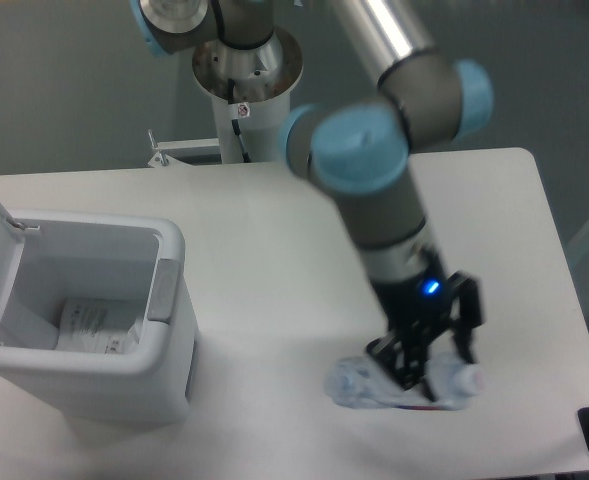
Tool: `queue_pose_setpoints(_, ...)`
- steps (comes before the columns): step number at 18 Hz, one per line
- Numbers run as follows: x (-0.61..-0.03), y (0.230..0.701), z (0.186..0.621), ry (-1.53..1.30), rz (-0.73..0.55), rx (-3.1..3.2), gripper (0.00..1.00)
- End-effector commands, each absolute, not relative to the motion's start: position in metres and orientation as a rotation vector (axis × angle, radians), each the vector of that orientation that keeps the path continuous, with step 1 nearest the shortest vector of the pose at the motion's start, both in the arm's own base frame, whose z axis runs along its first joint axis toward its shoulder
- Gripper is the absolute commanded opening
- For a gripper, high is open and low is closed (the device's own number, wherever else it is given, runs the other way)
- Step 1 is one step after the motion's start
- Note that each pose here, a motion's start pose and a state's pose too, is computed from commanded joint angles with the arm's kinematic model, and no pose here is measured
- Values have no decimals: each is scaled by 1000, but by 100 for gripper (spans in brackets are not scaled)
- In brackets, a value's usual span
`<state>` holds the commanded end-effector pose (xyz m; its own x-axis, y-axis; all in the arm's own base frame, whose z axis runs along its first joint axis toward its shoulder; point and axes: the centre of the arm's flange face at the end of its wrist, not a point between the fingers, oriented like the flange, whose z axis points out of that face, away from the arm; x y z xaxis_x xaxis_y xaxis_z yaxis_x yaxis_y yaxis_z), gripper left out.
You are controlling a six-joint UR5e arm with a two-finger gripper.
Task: Place the trash in the trash can
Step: 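Lift the bottle and carry it over the trash bin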
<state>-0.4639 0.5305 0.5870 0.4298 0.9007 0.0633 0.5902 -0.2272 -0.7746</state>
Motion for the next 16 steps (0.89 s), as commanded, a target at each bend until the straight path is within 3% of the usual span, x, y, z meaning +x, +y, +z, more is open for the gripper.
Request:
queue_pose_setpoints(2, -434, 516, 643, -1175, 474, -1842, 63)
queue_pose_setpoints(8, -347, 533, 704, -914, 251, -1835, 63)
queue_pose_setpoints(12, -259, 550, 697, -693, 194, -1951, 63)
queue_pose_setpoints(16, -208, 549, 669, -574, 175, -2047, 63)
